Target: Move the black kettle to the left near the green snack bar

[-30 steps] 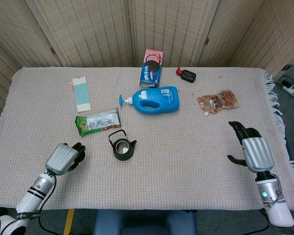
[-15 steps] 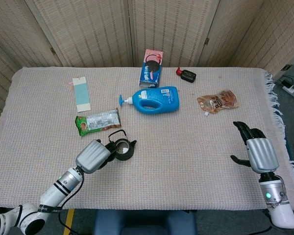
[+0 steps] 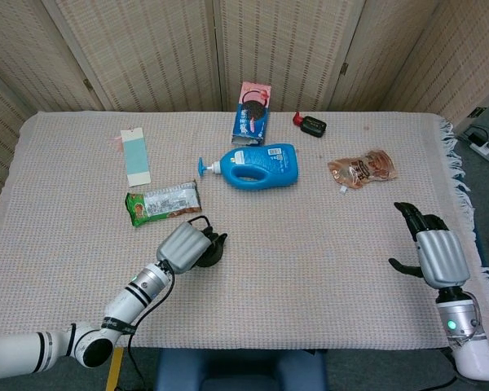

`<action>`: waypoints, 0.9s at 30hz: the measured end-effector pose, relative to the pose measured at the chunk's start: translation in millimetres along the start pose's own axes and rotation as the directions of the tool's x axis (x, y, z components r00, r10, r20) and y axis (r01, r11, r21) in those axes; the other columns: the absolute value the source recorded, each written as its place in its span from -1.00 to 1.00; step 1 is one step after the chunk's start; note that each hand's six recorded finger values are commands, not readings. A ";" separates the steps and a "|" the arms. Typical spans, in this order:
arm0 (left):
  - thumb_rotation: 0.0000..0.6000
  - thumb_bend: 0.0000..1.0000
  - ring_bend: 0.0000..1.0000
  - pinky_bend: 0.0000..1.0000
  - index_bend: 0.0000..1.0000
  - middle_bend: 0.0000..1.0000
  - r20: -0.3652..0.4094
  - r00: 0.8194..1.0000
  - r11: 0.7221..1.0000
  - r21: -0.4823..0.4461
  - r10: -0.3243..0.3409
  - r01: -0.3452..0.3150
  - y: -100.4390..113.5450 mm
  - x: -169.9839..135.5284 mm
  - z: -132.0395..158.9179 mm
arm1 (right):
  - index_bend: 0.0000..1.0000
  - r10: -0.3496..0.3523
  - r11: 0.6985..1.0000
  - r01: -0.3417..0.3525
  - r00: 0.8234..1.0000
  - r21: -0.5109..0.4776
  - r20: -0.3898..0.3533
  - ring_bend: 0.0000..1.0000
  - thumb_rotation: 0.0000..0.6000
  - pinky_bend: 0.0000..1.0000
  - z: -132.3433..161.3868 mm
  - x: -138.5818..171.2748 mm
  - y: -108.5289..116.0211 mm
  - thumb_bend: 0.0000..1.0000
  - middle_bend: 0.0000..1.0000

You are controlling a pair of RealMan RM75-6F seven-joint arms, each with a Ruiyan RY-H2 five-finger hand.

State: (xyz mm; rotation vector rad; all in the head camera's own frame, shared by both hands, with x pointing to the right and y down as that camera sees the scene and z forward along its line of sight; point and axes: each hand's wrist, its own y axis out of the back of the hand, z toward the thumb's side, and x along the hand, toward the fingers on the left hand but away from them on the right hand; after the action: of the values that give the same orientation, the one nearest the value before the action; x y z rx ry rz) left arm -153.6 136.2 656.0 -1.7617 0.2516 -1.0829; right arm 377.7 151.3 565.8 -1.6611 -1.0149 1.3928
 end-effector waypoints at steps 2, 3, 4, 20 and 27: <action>1.00 -0.37 0.57 0.27 -0.14 -0.18 -0.004 1.000 1.000 -0.003 -0.009 0.009 -0.5 5.2 1.9 | -0.78 0.001 1.000 -0.001 1.000 -0.002 0.005 -0.42 1.00 -0.54 -2.3 0.1 0.1 -0.82 -0.65; 1.00 -0.37 0.57 0.27 -0.15 -0.18 -0.008 1.000 1.000 -0.003 -0.015 0.015 -0.7 8.3 2.9 | -0.78 0.001 1.000 -0.001 1.000 -0.003 0.008 -0.42 1.00 -0.54 -3.3 0.2 0.0 -0.82 -0.65; 1.00 -0.37 0.57 0.27 -0.16 -0.18 -0.011 1.000 1.000 -0.003 -0.019 0.019 -0.7 10.6 3.7 | -0.78 0.001 1.000 -0.001 1.000 -0.004 0.010 -0.42 1.00 -0.54 -4.0 0.6 0.0 -0.82 -0.65; 1.00 -0.37 0.53 0.27 -0.30 -0.23 -0.046 0.996 0.997 0.030 -0.073 0.074 -4.7 17.5 7.1 | -0.78 0.016 1.000 -0.015 0.999 -0.022 0.028 -0.43 1.00 -0.54 -14.5 1.9 -5.3 -0.82 -0.65; 1.00 -0.42 0.52 0.26 -0.44 -0.29 -0.061 0.995 0.996 0.034 -0.085 0.087 -7.6 19.8 4.0 | -0.78 0.021 0.999 -0.020 0.999 -0.025 0.035 -0.42 1.00 -0.54 -16.7 1.8 -6.7 -0.82 -0.64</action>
State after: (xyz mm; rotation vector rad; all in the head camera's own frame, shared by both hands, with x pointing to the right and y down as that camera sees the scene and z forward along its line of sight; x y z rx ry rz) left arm -141.5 130.3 672.8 -1.7225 0.1932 -1.1962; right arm 393.7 155.0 573.6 -1.6747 -1.0420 1.4330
